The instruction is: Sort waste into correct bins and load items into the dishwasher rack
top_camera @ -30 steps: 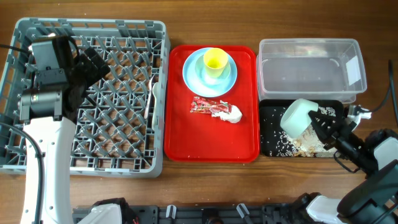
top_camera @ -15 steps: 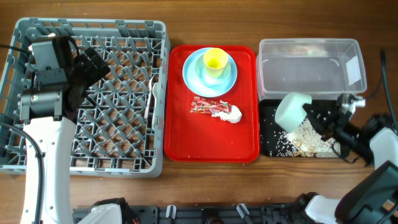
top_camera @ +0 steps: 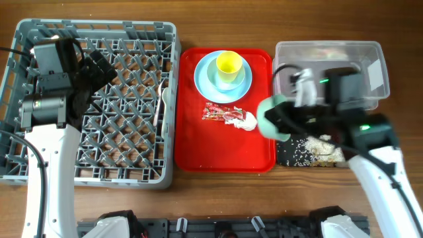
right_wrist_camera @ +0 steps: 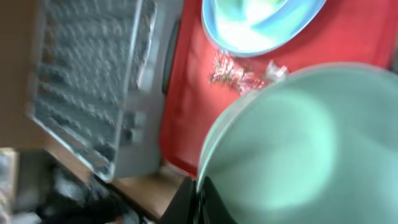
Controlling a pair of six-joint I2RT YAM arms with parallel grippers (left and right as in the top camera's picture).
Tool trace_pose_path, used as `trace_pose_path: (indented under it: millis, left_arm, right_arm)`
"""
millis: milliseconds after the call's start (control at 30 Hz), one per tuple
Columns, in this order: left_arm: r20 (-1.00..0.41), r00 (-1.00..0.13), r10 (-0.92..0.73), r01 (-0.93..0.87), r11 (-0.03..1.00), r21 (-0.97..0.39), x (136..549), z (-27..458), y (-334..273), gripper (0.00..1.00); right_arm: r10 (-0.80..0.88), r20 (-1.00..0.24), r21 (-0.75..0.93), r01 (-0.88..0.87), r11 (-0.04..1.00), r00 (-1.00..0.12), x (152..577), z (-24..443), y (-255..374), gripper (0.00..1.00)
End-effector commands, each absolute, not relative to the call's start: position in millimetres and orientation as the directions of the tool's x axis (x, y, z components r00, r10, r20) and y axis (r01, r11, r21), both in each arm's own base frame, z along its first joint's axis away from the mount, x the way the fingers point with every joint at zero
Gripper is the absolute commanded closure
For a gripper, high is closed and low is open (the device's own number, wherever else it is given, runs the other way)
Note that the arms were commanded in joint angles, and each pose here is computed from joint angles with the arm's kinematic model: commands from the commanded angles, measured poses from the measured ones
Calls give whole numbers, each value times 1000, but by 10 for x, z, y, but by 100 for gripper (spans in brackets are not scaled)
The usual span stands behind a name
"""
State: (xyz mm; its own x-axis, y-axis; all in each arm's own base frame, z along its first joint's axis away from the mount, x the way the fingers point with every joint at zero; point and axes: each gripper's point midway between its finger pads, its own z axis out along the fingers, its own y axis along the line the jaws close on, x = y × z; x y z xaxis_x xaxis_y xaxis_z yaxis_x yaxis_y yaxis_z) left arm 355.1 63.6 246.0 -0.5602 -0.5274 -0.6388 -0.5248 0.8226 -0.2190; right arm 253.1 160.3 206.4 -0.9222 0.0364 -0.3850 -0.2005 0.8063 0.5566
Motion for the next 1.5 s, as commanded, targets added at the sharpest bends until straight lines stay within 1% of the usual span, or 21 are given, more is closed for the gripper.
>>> trace_pose_path:
  millis: [0, 167, 300, 467, 767, 833, 900, 967, 1067, 1100, 1167, 1233, 1367, 1467]
  left_arm:
    - [-642, -544, -539, -538, 812, -226, 3556, 2486, 666, 0]
    - [-642, -544, -539, -538, 812, -226, 3556, 2486, 666, 0]
    - [-642, -544, -539, -538, 812, -226, 3556, 2486, 666, 0]
    - [-642, -544, -539, -538, 812, -226, 3556, 2486, 666, 0]
    - [-642, -544, -539, -538, 812, -226, 3556, 2486, 666, 0]
    - [-642, -544, -539, -538, 812, -226, 3556, 2486, 666, 0]
    - [-642, -544, -539, -538, 812, -226, 3556, 2486, 666, 0]
    - [-642, -544, -539, -538, 812, -226, 3556, 2486, 666, 0]
    - [-642, -544, -539, -538, 812, -226, 3556, 2486, 666, 0]
    - [-642, -544, -539, -538, 812, -226, 3556, 2486, 666, 0]
    - [-642, -544, -539, -538, 812, -226, 3556, 2486, 666, 0]
    - [-642, -544, -539, -538, 812, -226, 3556, 2486, 666, 0]
    - [-642, -544, -539, -538, 812, -226, 3556, 2486, 666, 0]
    - [-642, -544, -539, -538, 812, -226, 3556, 2486, 666, 0]
  right_arm:
    - [-15, -385, 418, -188, 889, -923, 2445, 1846, 1974, 96]
    - [-208, -382, 393, -362, 845, -901, 2208, 1560, 2696, 96]
    - [-280, -355, 324, -398, 858, -892, 2184, 1185, 2924, 96]
    - [-275, -311, 307, -370, 877, -910, 2232, 902, 3003, 96]
    - [-294, -277, 288, -371, 883, -915, 2213, 756, 2994, 93]
    - [-303, -267, 327, -382, 864, -915, 2168, 777, 3061, 87]
    - [-323, -265, 341, -401, 850, -909, 2141, 787, 3087, 85]
    - [-383, -273, 349, -462, 815, -882, 2100, 812, 3115, 78]
    - [-399, -308, 353, -493, 796, -864, 2170, 1003, 3120, 67]
    - [-402, -326, 341, -503, 794, -855, 2228, 1103, 3093, 66]
    - [-353, -370, 282, -466, 838, -859, 2460, 1341, 2920, 56]
    - [-281, -408, 196, -384, 902, -869, 2738, 1512, 2606, 47]
    - [-171, -399, 131, -241, 962, -901, 3052, 1452, 2108, 46]
    - [-120, -343, 118, -169, 979, -932, 3089, 1265, 1848, 46]
